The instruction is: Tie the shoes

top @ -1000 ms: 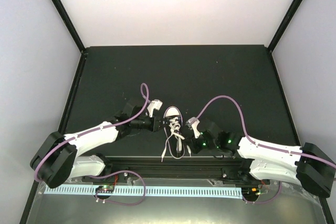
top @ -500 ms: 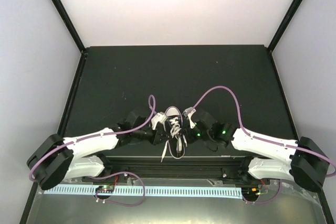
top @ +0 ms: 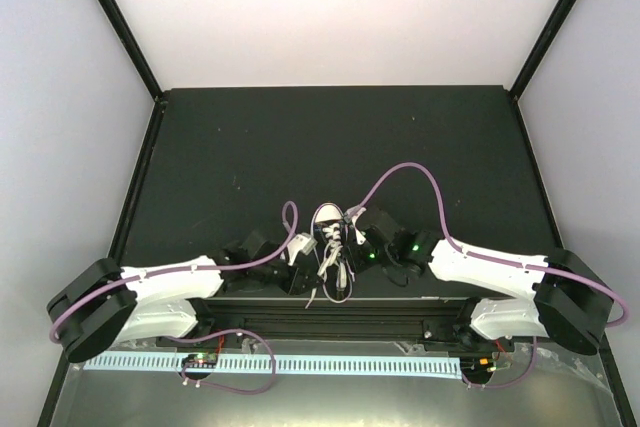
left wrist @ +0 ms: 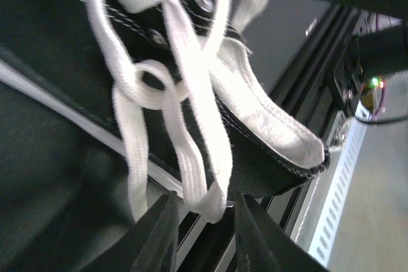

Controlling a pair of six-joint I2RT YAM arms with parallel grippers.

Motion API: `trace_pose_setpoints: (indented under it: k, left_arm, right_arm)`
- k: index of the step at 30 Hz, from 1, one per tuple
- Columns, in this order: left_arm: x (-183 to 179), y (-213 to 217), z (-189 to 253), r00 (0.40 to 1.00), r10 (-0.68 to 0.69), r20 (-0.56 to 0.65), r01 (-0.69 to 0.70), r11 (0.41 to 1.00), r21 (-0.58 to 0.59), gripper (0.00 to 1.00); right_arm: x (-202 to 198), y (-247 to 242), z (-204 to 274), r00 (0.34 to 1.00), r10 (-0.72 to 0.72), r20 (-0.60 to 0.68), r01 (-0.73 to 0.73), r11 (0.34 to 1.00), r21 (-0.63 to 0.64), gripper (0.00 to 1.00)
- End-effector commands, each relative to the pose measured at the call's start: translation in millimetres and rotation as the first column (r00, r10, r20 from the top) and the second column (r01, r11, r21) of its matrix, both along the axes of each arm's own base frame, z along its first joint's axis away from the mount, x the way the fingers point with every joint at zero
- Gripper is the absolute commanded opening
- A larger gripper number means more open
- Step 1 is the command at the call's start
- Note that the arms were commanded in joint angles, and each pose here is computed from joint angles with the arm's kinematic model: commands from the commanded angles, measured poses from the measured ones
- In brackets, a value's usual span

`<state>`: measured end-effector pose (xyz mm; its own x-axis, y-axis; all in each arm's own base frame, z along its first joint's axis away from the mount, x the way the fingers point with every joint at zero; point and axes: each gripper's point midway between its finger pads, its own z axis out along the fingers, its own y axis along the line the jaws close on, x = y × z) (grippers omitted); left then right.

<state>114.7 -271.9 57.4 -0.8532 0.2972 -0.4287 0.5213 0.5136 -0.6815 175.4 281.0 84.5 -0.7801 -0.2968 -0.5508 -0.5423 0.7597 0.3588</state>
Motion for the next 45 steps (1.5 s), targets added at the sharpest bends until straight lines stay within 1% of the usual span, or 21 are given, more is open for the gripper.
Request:
trace_pose_setpoints:
  k: [1,6,7,10,12,14,17,20,25,34,40,42,45]
  left_arm:
    - [15,6,15,0.994,0.091,0.062,-0.092,0.996,0.018,0.33]
    - [25,24,28,0.978,0.173,0.116,-0.181,0.982,0.059,0.53]
    - [28,26,32,0.973,0.191,0.129,-0.199,0.978,0.055,0.55]
    - [43,29,41,0.952,0.261,0.16,-0.269,0.963,0.027,0.56]
    - [55,26,49,0.938,0.3,0.175,-0.302,0.953,-0.01,0.53]
    - [65,20,54,0.934,0.31,0.177,-0.311,0.95,-0.026,0.47]
    - [74,6,58,0.949,0.269,0.163,-0.27,0.963,-0.017,0.42]
    - [81,-8,51,0.966,0.226,0.125,-0.23,0.973,0.016,0.34]
    - [89,-21,38,0.975,0.203,0.092,-0.207,0.978,0.039,0.31]
    - [90,-19,16,0.975,0.213,0.057,-0.218,0.971,0.098,0.24]
    - [87,-26,17,0.981,0.189,0.041,-0.191,0.98,0.057,0.21]
    - [86,-27,16,0.983,0.183,0.035,-0.184,0.981,0.055,0.16]
    - [87,-28,14,0.982,0.187,0.029,-0.188,0.98,0.06,0.04]
  right_arm:
    - [3,1,6,1.0,-0.011,0.01,0.011,1.0,0.022,0.02]
    - [1,0,6,1.0,-0.008,0.008,0.008,1.0,0.028,0.02]
    - [1,0,5,1.0,-0.007,0.006,0.007,1.0,0.026,0.02]
    - [-1,-2,3,1.0,-0.007,0.001,0.007,1.0,0.022,0.02]
    - [-2,-3,1,1.0,-0.005,0.0,0.005,1.0,0.02,0.02]
    - [-2,-4,0,1.0,-0.005,-0.001,0.005,1.0,0.017,0.02]
    - [-2,-4,1,1.0,-0.007,0.001,0.007,1.0,0.021,0.02]
    - [-2,-3,2,1.0,-0.006,-0.001,0.006,1.0,0.028,0.02]
    - [-2,-1,4,1.0,-0.007,-0.003,0.007,0.999,0.04,0.02]
    - [-3,0,4,1.0,-0.002,-0.008,0.002,0.999,0.046,0.02]
    - [-3,-1,3,1.0,-0.004,-0.008,0.005,0.999,0.045,0.02]
    - [-3,-1,3,1.0,-0.008,-0.007,0.008,0.999,0.044,0.02]
    - [-1,-2,5,1.0,-0.017,-0.002,0.017,0.999,0.042,0.02]
